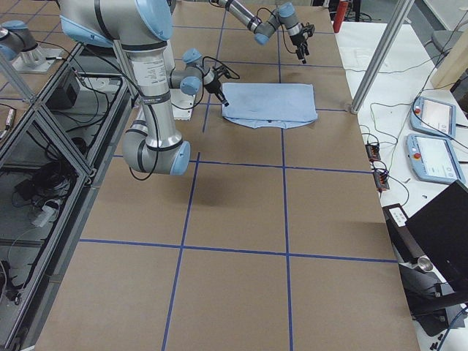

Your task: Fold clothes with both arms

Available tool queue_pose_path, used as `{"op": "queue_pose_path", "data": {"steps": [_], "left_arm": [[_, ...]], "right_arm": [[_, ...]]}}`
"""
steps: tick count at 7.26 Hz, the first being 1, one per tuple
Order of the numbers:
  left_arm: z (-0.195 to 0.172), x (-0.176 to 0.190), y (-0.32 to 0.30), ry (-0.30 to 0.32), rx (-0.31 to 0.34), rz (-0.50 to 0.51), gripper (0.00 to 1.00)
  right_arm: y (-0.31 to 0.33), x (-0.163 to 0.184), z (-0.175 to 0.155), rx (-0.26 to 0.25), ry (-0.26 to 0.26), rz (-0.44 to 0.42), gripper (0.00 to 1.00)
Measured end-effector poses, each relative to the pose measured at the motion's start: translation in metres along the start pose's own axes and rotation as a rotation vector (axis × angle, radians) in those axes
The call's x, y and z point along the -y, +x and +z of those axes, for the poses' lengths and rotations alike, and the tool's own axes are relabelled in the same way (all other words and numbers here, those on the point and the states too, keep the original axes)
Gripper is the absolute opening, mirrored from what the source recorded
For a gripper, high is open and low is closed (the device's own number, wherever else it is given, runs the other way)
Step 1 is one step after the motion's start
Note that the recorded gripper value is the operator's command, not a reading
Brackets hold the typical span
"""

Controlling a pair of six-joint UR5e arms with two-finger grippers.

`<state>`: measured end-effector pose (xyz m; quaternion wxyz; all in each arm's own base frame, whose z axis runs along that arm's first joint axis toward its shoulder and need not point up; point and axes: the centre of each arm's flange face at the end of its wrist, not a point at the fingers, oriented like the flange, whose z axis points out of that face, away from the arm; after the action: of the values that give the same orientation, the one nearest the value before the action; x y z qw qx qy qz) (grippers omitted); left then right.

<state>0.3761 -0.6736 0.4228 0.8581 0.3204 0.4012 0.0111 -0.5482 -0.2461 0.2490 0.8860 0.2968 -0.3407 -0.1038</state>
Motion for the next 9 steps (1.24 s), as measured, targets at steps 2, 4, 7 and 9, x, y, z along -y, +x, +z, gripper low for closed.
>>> {"op": "queue_pose_path", "data": {"steps": [2, 4, 7, 9], "left_arm": [[0.000, -0.001, 0.000, 0.000, 0.000, 0.000, 1.00], [0.000, -0.004, -0.002, -0.002, 0.001, 0.000, 1.00], [-0.007, -0.009, -0.002, 0.003, -0.008, 0.002, 1.00], [-0.008, -0.010, 0.000, 0.004, -0.012, 0.004, 1.00]], "right_arm": [[0.050, -0.023, 0.000, -0.038, -0.047, 0.075, 0.00], [0.076, -0.047, -0.005, -0.063, -0.072, 0.260, 0.38], [0.063, -0.059, -0.007, -0.046, -0.084, 0.366, 1.00], [0.067, -0.026, -0.010, 0.000, -0.053, 0.373, 0.98]]}}
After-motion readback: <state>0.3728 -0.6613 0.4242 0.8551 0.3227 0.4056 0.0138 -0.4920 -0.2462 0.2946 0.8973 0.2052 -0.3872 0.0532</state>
